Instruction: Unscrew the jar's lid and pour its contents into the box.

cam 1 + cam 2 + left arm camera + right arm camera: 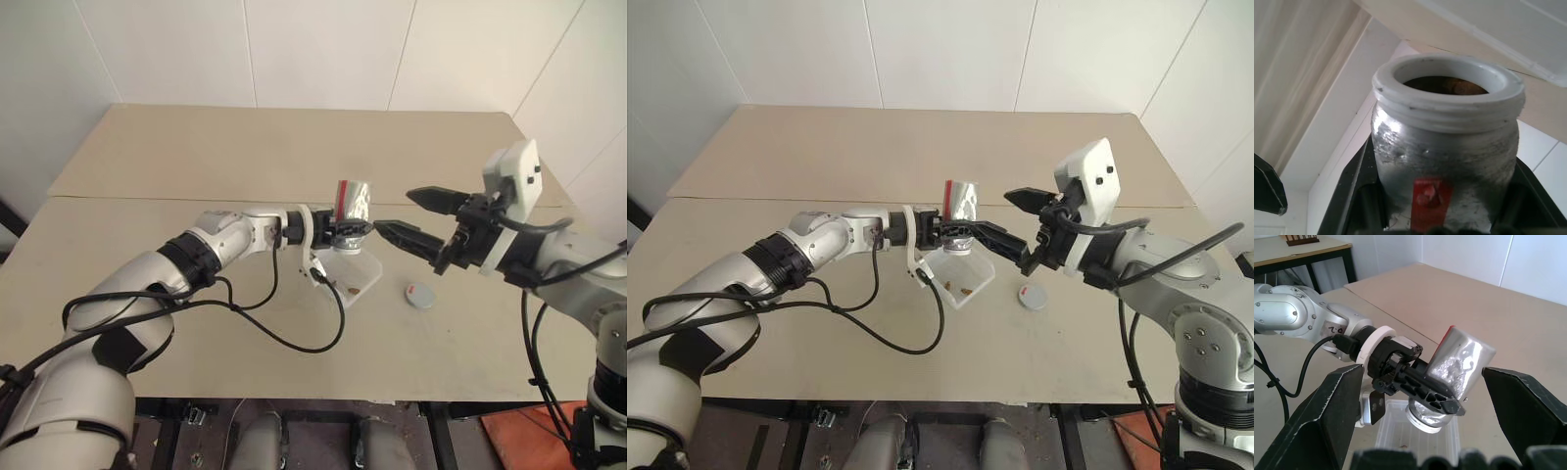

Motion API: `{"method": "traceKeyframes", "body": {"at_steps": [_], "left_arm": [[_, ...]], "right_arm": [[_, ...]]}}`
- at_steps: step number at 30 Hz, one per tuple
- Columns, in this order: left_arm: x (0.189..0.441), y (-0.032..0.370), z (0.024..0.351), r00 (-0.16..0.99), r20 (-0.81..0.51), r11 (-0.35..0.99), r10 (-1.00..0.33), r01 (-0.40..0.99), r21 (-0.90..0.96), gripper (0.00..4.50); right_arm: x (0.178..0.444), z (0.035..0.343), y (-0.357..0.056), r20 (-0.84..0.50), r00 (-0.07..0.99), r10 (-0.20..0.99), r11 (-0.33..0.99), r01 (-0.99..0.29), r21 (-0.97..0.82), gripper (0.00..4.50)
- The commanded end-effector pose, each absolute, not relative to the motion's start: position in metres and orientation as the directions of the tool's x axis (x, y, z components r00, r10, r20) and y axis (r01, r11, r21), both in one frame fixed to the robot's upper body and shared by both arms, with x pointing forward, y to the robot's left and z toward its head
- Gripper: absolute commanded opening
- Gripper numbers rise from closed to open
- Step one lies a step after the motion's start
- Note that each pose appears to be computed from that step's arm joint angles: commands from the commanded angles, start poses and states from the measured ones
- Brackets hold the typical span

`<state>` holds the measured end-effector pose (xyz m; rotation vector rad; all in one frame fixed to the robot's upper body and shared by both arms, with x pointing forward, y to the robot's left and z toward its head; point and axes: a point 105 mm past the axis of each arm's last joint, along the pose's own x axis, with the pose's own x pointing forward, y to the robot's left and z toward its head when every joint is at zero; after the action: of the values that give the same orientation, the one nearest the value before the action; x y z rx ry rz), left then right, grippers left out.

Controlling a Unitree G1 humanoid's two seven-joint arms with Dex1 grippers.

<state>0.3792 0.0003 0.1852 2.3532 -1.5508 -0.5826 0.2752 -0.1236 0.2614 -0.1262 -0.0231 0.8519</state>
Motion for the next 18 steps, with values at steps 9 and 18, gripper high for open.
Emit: {"method": "traceKeyframes", "body": {"at_steps": [9, 18], "left_arm": [[0.407, 0.053, 0.243, 0.712, 0.129, 0.109, -0.69, -0.074, 0.991, 1.96], [0.408, 0.104, 0.204, 0.816, 0.051, 0.8, -0.576, 0.549, 0.242, 1.96]], "right_arm": [[0.276, 0.27, -0.13, 0.016, 0.66, 0.751, 0.657, -0.745, -0.115, 4.48], [0.278, 0.268, -0.124, 0.048, 0.634, 0.772, 0.635, -0.77, -0.063, 4.48]]}}
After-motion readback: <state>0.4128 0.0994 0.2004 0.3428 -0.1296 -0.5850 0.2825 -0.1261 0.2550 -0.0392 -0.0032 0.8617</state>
